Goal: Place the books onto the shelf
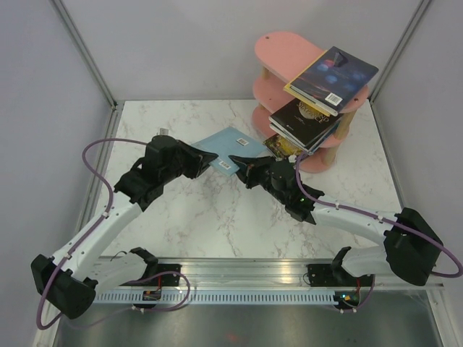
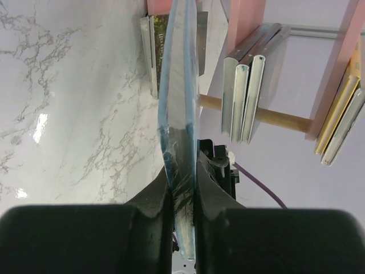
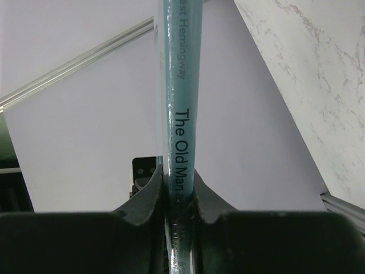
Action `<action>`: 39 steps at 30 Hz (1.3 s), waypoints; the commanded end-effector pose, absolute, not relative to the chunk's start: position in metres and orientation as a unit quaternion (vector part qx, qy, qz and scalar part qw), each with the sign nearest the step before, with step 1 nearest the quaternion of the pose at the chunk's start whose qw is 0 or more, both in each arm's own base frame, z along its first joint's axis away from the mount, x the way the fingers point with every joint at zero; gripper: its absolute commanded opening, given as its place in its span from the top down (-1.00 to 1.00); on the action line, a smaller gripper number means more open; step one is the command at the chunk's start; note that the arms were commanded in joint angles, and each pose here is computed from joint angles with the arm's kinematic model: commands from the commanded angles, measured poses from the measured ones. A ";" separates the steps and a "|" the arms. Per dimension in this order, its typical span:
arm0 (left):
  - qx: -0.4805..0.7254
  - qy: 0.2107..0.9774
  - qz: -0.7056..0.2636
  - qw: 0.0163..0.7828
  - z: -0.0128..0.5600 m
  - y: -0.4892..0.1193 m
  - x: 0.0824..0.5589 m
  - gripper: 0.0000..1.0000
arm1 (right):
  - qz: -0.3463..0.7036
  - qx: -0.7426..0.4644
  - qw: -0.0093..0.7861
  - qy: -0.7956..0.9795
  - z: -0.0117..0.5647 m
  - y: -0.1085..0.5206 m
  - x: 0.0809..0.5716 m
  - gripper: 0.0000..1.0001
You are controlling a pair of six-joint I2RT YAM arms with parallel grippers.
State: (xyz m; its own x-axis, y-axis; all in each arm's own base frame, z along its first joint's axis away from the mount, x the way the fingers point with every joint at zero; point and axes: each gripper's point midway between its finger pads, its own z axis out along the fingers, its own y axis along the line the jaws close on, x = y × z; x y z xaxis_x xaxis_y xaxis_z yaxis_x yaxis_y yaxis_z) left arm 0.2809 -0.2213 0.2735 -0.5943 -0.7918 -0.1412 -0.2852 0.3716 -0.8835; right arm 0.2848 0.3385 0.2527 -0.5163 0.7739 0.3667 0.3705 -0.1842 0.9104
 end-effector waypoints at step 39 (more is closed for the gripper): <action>-0.193 0.690 -0.604 0.351 0.290 -0.290 0.355 0.95 | 0.369 0.131 0.502 0.771 0.401 0.101 0.134 -0.95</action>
